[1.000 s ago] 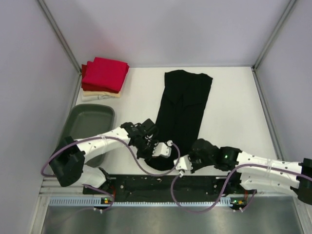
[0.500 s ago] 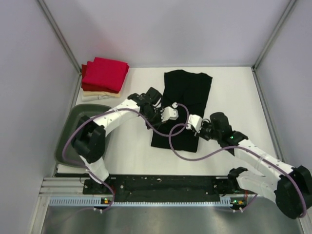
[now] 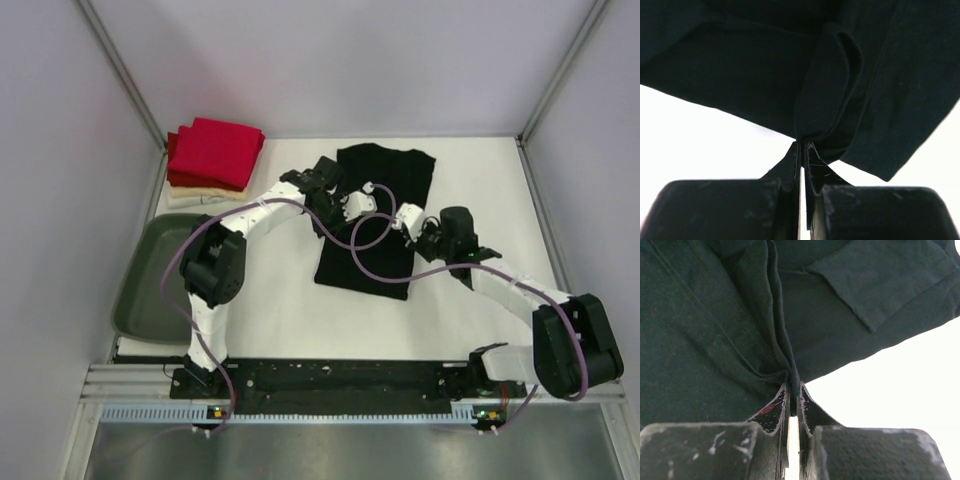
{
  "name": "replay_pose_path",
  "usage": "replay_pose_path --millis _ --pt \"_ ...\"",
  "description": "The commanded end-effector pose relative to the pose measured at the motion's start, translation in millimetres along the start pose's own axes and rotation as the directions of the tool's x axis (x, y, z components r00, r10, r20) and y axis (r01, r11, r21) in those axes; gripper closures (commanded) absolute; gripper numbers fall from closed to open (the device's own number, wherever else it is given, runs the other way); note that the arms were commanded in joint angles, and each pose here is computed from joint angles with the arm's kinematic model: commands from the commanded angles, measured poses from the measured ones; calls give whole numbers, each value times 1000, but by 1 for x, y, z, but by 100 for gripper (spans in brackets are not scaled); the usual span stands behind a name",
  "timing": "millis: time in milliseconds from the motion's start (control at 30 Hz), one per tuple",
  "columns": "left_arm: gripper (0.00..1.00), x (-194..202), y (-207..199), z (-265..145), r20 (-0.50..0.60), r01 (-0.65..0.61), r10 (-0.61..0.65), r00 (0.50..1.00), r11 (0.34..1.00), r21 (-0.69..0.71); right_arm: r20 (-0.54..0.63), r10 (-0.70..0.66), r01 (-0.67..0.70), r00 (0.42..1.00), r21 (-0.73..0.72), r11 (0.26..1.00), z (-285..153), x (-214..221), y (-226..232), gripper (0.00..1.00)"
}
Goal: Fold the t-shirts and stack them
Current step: Fold the folded rectangular tshirt in 1/3 of the way
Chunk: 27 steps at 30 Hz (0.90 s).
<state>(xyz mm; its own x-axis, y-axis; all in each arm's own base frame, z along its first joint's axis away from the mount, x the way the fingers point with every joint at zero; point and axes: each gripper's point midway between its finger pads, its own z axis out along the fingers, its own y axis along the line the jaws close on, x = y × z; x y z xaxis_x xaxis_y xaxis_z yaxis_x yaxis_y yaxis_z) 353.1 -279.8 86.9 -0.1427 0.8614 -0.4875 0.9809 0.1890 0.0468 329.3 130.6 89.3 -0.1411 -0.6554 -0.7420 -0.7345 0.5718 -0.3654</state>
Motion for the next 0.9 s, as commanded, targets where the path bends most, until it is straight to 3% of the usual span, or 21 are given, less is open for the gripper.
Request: replay_pose_path --millis 0,533,600,700,767,867 --pt "100 -26 47 -5 59 41 -31 998 985 -170 88 -16 10 996 70 998 7 -27 -38 100" --pt "100 -29 84 32 54 80 -70 996 971 -225 -22 41 -39 999 84 996 36 9 -69 100" --pt "92 -29 90 33 50 88 -78 996 964 -250 -39 47 -45 998 62 997 41 11 -69 98" --pt "73 -35 108 26 66 113 -96 993 938 -328 -94 82 -67 992 151 986 46 18 -91 81" --pt "59 -40 127 14 87 132 -106 991 906 -402 -128 139 -106 982 232 967 45 27 -112 75" --pt "47 -49 161 -14 119 162 -117 986 848 -504 -72 246 -218 966 274 937 36 17 -136 74"
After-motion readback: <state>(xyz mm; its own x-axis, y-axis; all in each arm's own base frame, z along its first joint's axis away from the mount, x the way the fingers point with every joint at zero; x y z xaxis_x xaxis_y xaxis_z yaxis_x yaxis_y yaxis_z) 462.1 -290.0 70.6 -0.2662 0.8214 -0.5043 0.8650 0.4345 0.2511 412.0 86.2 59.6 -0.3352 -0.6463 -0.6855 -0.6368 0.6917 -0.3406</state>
